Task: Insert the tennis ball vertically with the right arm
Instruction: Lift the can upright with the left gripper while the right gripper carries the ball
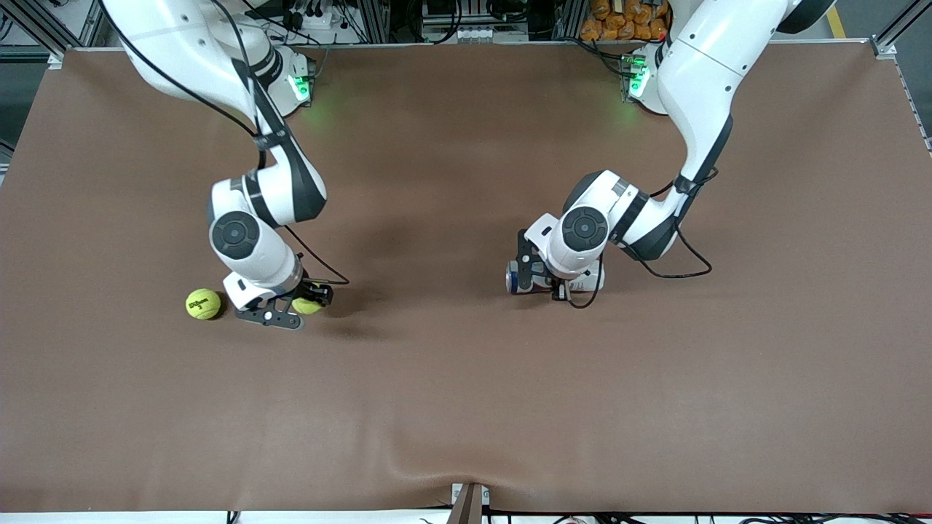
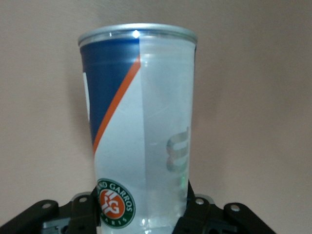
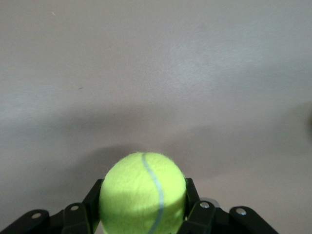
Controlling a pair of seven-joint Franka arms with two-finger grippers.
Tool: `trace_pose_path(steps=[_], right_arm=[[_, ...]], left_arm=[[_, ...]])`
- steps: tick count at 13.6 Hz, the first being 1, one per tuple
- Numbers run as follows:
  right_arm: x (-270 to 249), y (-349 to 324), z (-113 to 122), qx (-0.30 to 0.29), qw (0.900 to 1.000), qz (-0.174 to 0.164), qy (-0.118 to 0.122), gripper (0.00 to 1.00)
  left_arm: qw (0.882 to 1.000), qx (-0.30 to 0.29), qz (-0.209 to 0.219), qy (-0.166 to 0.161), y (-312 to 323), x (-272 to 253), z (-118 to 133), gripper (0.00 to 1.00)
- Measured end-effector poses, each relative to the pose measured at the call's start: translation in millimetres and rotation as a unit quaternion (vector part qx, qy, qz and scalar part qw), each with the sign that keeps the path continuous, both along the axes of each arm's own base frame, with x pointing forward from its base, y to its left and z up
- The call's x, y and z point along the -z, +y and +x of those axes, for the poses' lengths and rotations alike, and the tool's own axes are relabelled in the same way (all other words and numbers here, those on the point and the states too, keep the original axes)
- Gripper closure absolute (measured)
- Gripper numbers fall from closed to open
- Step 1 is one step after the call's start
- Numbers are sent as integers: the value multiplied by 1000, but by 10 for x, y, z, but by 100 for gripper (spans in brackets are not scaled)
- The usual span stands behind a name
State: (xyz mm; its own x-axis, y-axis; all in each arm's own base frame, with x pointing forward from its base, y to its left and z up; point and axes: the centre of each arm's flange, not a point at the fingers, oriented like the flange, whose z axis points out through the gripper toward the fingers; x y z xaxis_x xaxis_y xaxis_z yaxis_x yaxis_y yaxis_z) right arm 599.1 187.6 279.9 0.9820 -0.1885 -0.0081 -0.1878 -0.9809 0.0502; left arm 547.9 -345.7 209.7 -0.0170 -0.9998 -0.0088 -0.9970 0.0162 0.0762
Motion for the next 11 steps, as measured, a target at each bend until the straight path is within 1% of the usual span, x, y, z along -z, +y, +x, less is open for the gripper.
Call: trace_pose_path(steps=[3,4,7,11], right_arm=[[-726,-10,102,14,1000,-9,26,32],[-952,-11,149,22,999,-11,30,32],[-1452,22,248,44,999,-12,28,32],[-1933,25,260,54,998,-19,41,32]], left_arm=[[1000,-9,-18,-22,-19,-318,126,41],[999,-16,-30,-23,-39,-412,158,41],[997,-19,-74,-16,-48,-587,272,41],[989,-12,-147,-12,72,-806,508,41]])
